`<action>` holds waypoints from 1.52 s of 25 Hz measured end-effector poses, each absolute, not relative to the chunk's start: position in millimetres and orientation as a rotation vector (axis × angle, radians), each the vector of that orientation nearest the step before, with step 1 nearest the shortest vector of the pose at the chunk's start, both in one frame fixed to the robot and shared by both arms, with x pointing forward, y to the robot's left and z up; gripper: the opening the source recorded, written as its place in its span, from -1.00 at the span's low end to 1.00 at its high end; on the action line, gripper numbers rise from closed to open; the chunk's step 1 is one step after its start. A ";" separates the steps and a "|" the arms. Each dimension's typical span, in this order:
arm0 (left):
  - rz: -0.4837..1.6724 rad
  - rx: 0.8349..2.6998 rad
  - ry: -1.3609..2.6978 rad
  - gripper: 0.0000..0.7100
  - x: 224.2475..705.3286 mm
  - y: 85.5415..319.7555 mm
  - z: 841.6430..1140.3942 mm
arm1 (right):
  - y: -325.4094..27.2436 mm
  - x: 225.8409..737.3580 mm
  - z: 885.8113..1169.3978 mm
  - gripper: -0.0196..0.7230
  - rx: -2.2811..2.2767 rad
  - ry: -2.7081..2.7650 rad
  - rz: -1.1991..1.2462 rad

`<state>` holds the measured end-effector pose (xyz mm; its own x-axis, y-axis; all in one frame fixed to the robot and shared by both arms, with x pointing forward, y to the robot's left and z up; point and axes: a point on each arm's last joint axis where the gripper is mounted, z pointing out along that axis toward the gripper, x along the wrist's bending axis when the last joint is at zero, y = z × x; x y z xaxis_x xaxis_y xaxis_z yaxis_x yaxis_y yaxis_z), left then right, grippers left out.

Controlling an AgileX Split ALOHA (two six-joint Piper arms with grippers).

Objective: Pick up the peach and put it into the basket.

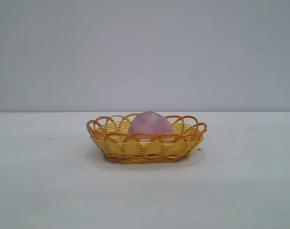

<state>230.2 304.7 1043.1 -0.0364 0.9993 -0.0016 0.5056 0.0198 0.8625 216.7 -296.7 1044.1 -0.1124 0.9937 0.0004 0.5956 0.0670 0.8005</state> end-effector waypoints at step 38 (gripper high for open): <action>0.927 1.563 1.622 0.41 230.2 304.7 1043.1 | -294.9 228.3 1042.8 0.15 1.511 1.719 0.958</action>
<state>230.2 304.7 1043.1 -0.0364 0.9993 -0.0016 0.5056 0.0198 0.8625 228.3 -294.9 1042.8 -0.1257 0.9921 -0.0048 0.5180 0.0698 0.8525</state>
